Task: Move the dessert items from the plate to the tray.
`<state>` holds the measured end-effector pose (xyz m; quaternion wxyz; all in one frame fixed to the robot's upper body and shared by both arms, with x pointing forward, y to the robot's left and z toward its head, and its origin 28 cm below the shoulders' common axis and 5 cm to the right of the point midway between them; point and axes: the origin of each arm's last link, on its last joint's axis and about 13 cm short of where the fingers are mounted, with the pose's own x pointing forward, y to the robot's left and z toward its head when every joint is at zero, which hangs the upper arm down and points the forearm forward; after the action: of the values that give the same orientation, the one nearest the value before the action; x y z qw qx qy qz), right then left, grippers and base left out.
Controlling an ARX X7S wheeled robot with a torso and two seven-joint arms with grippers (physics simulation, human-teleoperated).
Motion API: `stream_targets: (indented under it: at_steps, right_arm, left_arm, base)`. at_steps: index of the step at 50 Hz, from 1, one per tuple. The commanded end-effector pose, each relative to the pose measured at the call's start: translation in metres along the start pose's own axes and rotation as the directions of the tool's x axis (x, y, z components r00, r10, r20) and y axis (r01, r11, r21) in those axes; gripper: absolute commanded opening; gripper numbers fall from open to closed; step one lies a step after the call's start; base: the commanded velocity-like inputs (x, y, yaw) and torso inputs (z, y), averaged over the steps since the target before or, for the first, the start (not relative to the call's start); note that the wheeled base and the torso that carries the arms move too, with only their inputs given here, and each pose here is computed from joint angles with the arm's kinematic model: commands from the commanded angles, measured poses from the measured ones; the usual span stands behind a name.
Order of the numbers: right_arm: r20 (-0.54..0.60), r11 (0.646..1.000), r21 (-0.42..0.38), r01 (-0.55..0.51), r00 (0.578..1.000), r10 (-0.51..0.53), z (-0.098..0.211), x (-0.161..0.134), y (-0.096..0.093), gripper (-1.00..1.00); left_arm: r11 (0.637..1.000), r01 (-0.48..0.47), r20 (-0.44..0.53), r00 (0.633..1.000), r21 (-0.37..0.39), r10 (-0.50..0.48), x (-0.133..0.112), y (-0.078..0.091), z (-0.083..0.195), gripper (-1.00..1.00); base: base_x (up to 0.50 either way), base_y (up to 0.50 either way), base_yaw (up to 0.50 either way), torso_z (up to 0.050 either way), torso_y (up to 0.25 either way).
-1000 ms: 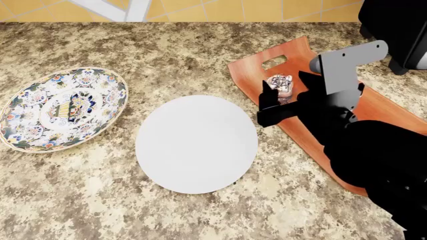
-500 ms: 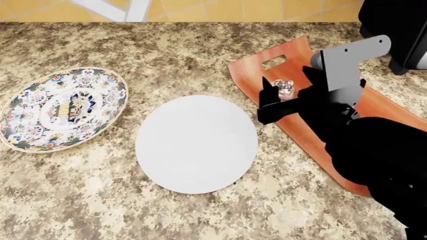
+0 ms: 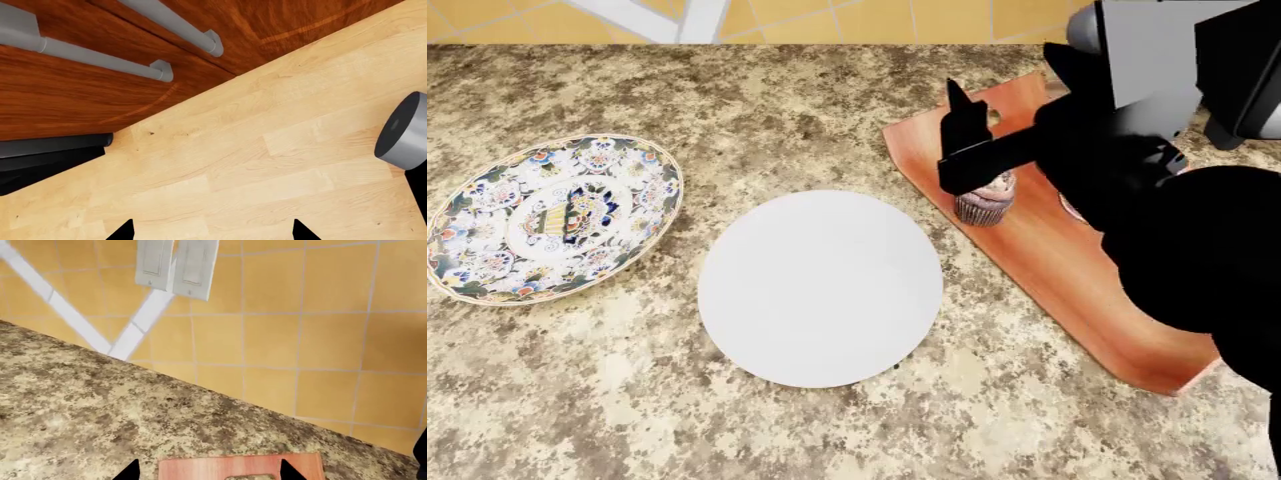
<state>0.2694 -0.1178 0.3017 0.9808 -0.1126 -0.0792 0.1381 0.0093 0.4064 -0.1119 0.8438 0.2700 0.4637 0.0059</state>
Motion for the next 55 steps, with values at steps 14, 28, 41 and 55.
stream_targets:
  at_steps: [14, 28, 41, 55]
  right_arm:
    - [0.073, 0.996, -0.081, 0.020, 0.997, -0.014, 0.034, -0.032, 0.009, 1.00]
    - [0.073, 0.992, -0.090, 0.085, 0.994, -0.078, 0.034, -0.076, 0.020, 1.00]
    - [0.087, 0.989, -0.087, 0.119, 0.990, -0.112, 0.030, -0.108, 0.033, 1.00]
    - [0.112, 0.986, -0.095, 0.134, 0.986, -0.123, 0.028, -0.134, 0.048, 1.00]
  left_arm:
    - [1.000, 0.015, 0.001, 1.000, 0.004, -0.015, 0.000, -0.003, 0.000, 1.00]
    - [1.000, 0.012, 0.014, 1.000, 0.010, -0.012, 0.001, -0.003, 0.001, 1.00]
    - [1.000, 0.005, 0.039, 0.999, 0.017, -0.006, 0.003, -0.002, 0.005, 1.00]
    - [1.000, -0.001, 0.073, 0.997, 0.019, 0.000, 0.007, -0.003, 0.013, 1.00]
  base:
    - [0.00, 0.00, 0.00, 0.000, 0.000]
    - [0.00, 0.00, 0.00, 0.000, 0.000]
    - [0.00, 0.00, 0.00, 0.000, 0.000]
    - [0.00, 0.00, 0.00, 0.000, 0.000]
